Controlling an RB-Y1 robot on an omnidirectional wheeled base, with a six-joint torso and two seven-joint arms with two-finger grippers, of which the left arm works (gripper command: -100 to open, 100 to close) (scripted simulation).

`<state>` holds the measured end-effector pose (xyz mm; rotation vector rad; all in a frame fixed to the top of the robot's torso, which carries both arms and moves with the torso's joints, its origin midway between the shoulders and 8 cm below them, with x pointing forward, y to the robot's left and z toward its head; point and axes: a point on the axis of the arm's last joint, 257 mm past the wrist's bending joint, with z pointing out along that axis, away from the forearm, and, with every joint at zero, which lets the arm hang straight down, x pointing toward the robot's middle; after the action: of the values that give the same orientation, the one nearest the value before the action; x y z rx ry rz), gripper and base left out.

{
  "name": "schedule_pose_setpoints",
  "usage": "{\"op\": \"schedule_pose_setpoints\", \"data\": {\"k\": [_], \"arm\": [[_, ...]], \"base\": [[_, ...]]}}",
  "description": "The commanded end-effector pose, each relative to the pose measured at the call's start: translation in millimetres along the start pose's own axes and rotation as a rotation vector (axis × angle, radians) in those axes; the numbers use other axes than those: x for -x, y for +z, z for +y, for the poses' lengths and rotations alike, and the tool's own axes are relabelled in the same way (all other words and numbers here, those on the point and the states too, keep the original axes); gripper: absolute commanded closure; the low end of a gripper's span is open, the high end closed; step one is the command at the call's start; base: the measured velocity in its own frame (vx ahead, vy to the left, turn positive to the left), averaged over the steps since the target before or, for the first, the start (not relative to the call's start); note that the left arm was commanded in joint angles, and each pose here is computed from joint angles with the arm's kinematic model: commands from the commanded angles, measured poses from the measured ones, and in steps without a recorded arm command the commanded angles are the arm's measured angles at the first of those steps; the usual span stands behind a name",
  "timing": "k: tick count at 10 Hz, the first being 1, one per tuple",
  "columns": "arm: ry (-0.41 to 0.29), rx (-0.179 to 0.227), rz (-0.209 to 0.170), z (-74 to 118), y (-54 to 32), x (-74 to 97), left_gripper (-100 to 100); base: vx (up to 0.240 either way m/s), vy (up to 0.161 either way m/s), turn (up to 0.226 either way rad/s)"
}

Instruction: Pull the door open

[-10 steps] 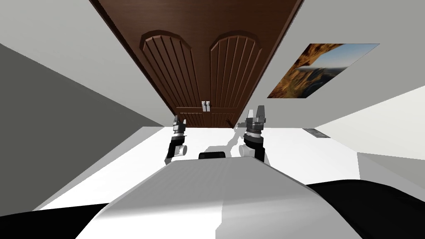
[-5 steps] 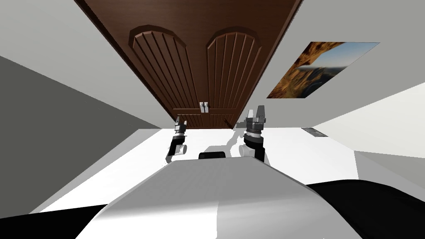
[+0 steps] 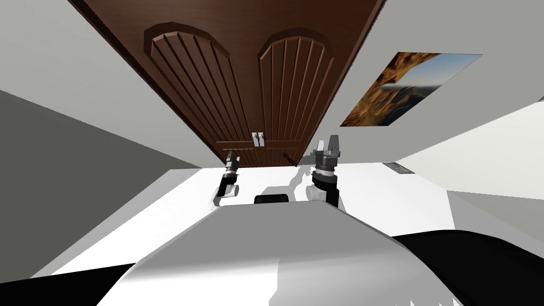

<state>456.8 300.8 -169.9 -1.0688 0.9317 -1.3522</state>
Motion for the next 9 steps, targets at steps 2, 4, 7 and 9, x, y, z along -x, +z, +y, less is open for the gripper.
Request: {"op": "schedule_pose_setpoints", "data": {"k": [2, 4, 7, 9], "arm": [[0.012, 0.037, -0.005, 18.2, 0.5, 8.3, -100], [0.025, 0.076, -0.012, 36.7, 1.9, 17.1, -100], [0.037, 0.112, -0.020, 53.8, 2.9, 26.2, -100], [0.044, 0.136, -0.025, 64.7, 3.4, 32.3, -100]], "base": [[0.101, -0.020, -0.043], [0.123, -0.036, -0.069], [0.124, -0.020, -0.049], [0.095, -0.019, -0.044]]}}
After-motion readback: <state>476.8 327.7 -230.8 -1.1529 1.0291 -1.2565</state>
